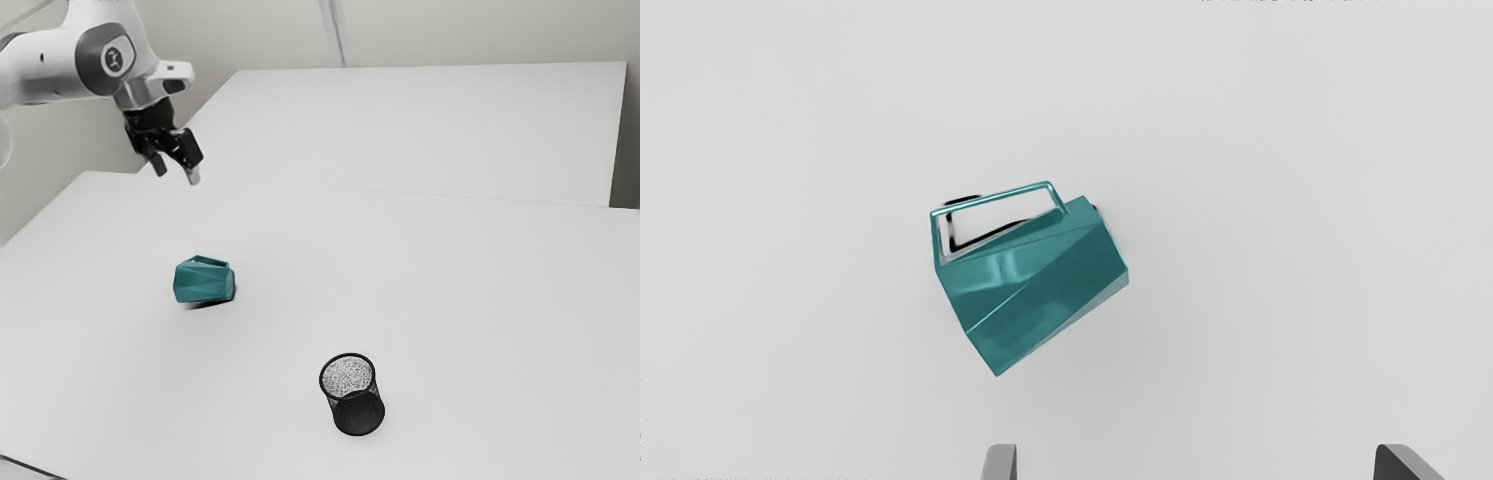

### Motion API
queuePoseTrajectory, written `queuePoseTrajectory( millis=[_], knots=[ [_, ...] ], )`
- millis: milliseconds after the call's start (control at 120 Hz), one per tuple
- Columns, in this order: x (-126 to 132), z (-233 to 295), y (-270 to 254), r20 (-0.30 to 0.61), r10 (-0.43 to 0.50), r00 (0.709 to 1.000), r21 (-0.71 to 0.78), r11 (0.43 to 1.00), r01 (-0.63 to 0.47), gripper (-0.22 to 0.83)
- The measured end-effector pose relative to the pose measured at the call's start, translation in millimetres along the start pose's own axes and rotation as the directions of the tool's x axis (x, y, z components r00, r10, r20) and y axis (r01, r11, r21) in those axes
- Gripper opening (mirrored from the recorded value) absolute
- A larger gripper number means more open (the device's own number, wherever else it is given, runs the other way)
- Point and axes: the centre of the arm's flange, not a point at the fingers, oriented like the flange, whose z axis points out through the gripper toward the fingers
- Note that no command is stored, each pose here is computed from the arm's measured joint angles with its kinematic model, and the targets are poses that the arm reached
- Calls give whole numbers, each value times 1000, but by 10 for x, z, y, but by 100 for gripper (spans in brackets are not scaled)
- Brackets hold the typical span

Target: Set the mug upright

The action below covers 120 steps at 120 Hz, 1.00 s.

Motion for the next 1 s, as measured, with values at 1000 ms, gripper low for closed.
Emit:
queuePoseTrajectory(
  millis=[1000],
  knots=[
    [-1438,1664,-1424,-534,-253,806,-356,933,57,59]
  ],
)
